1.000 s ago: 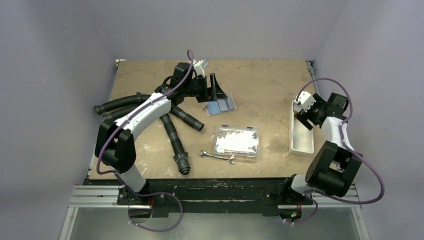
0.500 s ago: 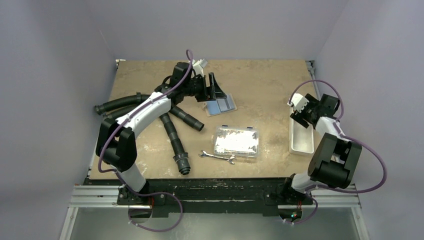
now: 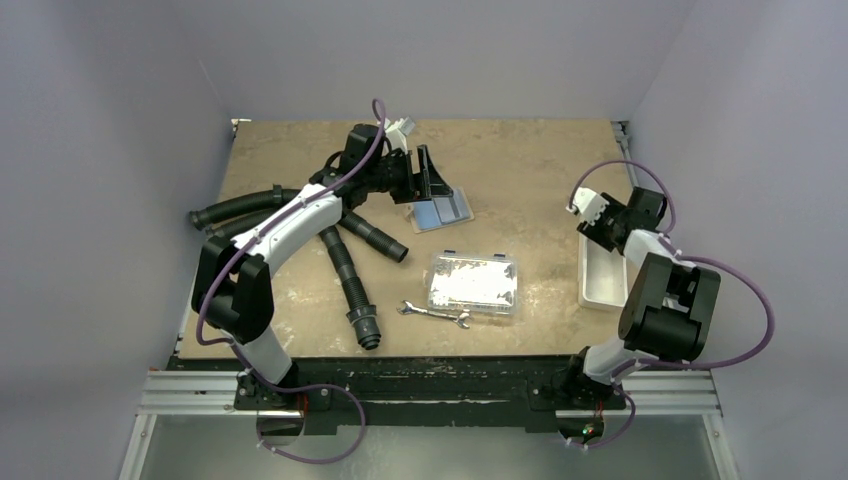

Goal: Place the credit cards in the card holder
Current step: Pick up the credit card from the storage box.

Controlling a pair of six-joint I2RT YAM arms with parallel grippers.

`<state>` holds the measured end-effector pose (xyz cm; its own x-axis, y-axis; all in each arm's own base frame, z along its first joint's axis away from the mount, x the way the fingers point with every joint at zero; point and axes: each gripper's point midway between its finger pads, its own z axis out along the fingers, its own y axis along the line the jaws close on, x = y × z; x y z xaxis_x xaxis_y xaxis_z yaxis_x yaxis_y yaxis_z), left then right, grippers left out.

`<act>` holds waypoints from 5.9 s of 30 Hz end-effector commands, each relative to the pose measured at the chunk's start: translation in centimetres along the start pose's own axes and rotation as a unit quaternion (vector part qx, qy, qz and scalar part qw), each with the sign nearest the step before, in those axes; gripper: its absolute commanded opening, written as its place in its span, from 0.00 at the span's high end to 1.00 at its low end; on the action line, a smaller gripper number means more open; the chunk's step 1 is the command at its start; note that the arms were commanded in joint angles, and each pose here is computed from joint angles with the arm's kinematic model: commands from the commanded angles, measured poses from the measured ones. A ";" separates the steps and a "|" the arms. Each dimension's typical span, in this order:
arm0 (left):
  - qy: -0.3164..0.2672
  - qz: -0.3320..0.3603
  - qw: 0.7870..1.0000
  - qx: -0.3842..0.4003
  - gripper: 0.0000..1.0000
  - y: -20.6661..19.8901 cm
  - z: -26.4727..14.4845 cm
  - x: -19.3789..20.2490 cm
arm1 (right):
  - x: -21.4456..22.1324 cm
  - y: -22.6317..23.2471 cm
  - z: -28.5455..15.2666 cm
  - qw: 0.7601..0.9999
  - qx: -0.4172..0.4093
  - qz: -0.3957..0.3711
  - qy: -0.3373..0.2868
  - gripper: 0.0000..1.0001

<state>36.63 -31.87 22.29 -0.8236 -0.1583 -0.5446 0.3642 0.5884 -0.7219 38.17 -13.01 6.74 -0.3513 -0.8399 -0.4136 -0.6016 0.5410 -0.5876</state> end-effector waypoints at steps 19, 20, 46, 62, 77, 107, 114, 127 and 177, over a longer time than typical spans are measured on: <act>-0.006 0.001 1.000 0.012 0.27 -0.1 0.2 -0.5 | -0.7 -3.8 -0.9 0.998 0.064 -0.012 0.007 0.78; -0.006 0.001 1.000 0.013 0.27 -0.1 0.2 -0.5 | -0.9 -4.0 -1.0 0.998 0.066 -0.014 0.003 0.79; -0.005 0.003 1.000 0.022 0.27 -0.5 0.1 -0.5 | -1.6 -3.2 -3.1 0.999 0.043 -0.014 0.001 1.00; -0.003 0.001 1.000 0.026 0.27 -0.6 0.2 -0.3 | -1.0 -2.9 -4.7 0.998 0.041 0.039 0.001 1.00; 0.001 -0.002 0.999 0.036 0.27 -1.2 0.2 0.0 | 0.2 -3.0 -7.2 0.987 0.070 0.142 0.023 1.00; 0.007 -0.001 0.999 0.040 0.27 -1.2 0.5 0.3 | -0.3 -1.3 -5.1 0.996 -0.032 0.080 0.008 1.00; 0.008 -0.002 0.999 0.039 0.27 -1.1 0.6 0.4 | -0.5 -2.5 -4.6 0.993 -0.006 0.114 0.003 1.00; 0.010 -0.006 0.999 0.045 0.27 -1.3 0.6 0.5 | -1.6 -1.0 -6.8 0.994 -0.027 0.106 -0.019 1.00; 0.013 0.001 0.998 0.068 0.27 -3.2 0.2 0.9 | -4.0 -6.1 -11.5 0.762 0.193 0.607 -0.120 1.00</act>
<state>35.19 -33.67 22.39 -0.8516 -0.1299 -0.5078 0.3798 0.5149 -0.7686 34.88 -13.61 18.32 -0.4245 0.1380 -0.8948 0.2433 0.9693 0.0340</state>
